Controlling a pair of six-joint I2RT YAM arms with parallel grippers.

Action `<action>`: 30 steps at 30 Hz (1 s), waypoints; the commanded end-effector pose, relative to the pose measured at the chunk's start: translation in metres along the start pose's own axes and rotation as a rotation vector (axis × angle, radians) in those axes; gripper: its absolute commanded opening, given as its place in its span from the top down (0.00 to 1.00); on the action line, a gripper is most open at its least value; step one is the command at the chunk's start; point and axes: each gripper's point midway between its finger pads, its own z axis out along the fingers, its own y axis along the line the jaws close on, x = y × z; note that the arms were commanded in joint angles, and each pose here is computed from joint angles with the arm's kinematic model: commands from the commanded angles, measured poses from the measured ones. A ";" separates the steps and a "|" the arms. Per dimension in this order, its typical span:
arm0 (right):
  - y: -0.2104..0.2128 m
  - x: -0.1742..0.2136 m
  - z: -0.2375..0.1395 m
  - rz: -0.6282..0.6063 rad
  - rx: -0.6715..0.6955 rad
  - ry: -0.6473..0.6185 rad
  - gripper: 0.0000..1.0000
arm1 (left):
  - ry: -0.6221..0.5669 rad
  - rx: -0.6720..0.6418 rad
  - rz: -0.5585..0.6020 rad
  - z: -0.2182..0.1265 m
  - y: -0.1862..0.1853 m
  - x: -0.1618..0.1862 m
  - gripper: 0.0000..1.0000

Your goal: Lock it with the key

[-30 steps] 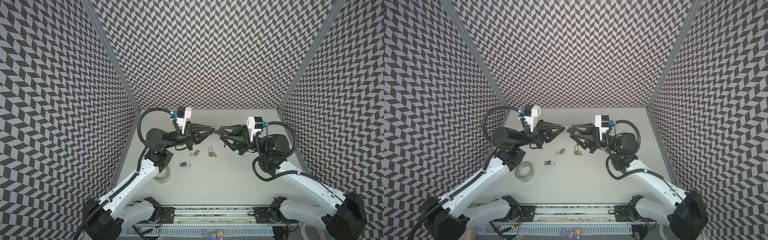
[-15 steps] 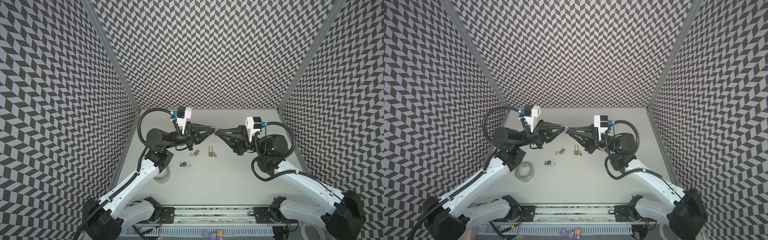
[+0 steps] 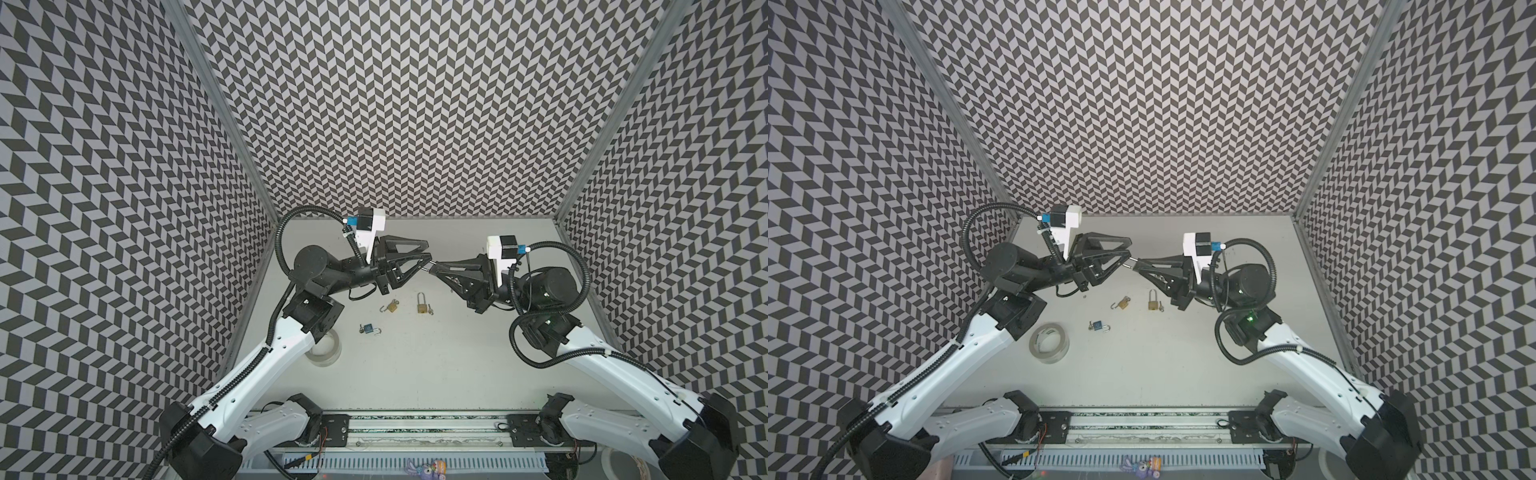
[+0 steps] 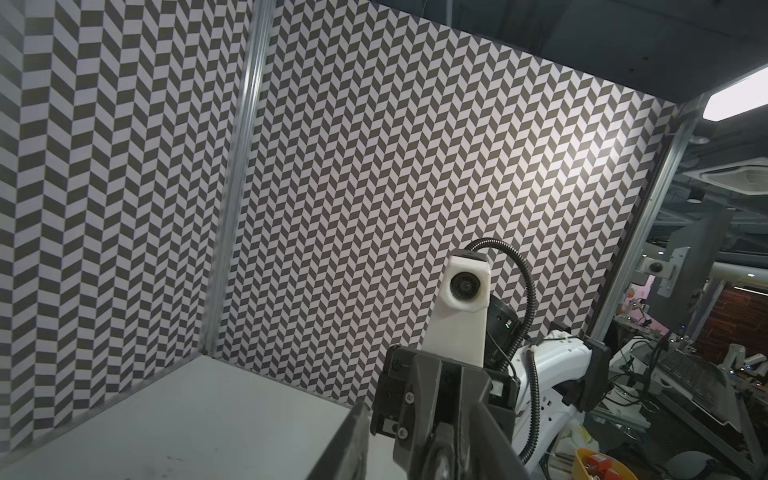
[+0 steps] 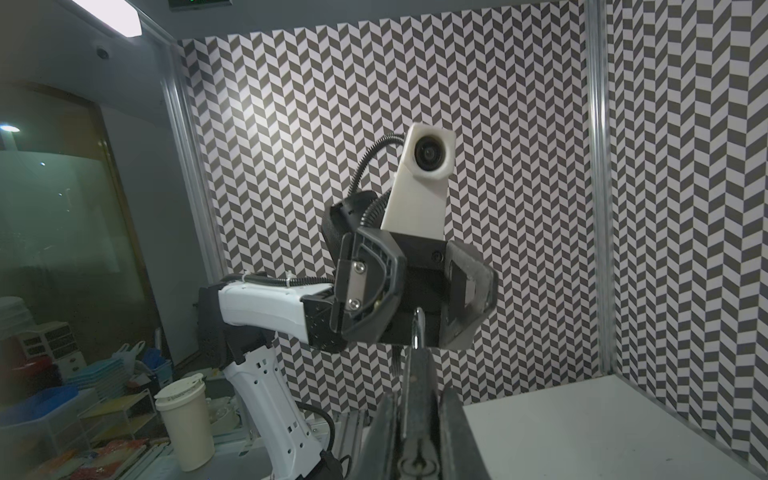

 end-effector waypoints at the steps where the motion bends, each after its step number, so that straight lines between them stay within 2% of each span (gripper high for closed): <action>1: -0.003 -0.005 -0.003 -0.074 0.056 0.085 1.00 | 0.042 -0.109 0.091 -0.005 0.006 -0.006 0.54; 6: -0.004 -0.001 -0.012 -0.041 0.040 0.185 1.00 | 0.104 -0.147 0.124 -0.006 0.014 0.002 0.48; 11: -0.010 0.002 -0.021 0.019 0.043 0.233 1.00 | 0.150 -0.104 0.119 -0.004 0.010 0.014 0.47; 16: 0.001 0.002 -0.027 0.081 -0.071 0.244 1.00 | 0.200 -0.102 0.108 -0.005 0.017 0.031 0.49; 20: 0.009 -0.002 -0.029 0.075 -0.121 0.248 1.00 | 0.233 -0.084 0.094 -0.003 0.018 0.040 0.48; 26: 0.008 -0.003 -0.031 0.070 -0.124 0.250 1.00 | 0.261 -0.022 0.083 -0.003 0.012 0.050 0.46; 30: 0.005 -0.003 -0.032 0.073 -0.113 0.246 1.00 | 0.270 0.032 0.076 -0.001 0.004 0.053 0.52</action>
